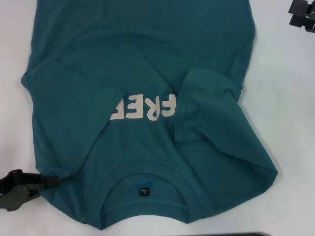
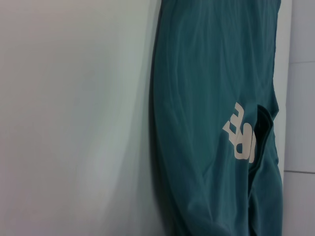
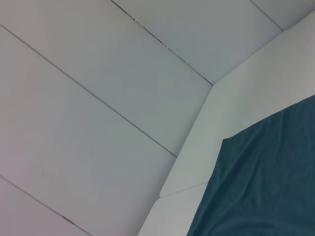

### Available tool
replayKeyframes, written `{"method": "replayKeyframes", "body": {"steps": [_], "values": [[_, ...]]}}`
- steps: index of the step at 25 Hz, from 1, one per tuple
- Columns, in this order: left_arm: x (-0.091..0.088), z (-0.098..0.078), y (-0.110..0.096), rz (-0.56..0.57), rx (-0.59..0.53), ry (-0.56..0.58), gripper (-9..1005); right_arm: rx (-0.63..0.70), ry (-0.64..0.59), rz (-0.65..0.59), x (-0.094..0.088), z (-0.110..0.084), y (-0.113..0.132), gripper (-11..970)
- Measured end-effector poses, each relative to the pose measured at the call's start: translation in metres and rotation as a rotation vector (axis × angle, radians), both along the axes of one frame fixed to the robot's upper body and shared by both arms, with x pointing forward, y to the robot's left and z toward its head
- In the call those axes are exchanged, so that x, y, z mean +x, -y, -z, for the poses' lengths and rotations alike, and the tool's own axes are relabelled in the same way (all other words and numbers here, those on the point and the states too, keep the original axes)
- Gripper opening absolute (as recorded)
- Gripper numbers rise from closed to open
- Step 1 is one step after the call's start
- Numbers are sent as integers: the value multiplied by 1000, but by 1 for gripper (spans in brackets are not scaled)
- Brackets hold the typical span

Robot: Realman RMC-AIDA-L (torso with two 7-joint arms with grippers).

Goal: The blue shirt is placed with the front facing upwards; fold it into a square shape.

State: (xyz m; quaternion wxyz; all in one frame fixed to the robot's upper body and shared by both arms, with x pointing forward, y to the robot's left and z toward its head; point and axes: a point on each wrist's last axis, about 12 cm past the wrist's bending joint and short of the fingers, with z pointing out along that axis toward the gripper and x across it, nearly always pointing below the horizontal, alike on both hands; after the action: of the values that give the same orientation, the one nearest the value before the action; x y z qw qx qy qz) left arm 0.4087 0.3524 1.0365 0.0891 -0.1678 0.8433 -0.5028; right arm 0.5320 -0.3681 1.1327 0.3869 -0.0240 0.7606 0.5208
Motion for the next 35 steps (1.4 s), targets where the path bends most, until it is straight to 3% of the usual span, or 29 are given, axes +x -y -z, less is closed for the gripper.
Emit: {"method": "replayKeyframes", "body": {"steps": [9, 17, 22, 31, 35], "values": [[-7, -6, 1, 54, -41, 52, 34, -87, -59, -42, -6, 2, 10, 897], [-3, -8, 2, 63, -38, 62, 35, -235, -253, -181, -31, -22, 38, 896], [5, -11, 4, 77, -38, 74, 35, -320, -398, -237, -34, -12, 36, 895], [17, -16, 9, 106, -34, 91, 36, -277, -511, -308, -40, 8, 21, 894], [19, -17, 6, 101, -26, 95, 36, -265, -527, -308, -44, 15, 19, 801]]}}
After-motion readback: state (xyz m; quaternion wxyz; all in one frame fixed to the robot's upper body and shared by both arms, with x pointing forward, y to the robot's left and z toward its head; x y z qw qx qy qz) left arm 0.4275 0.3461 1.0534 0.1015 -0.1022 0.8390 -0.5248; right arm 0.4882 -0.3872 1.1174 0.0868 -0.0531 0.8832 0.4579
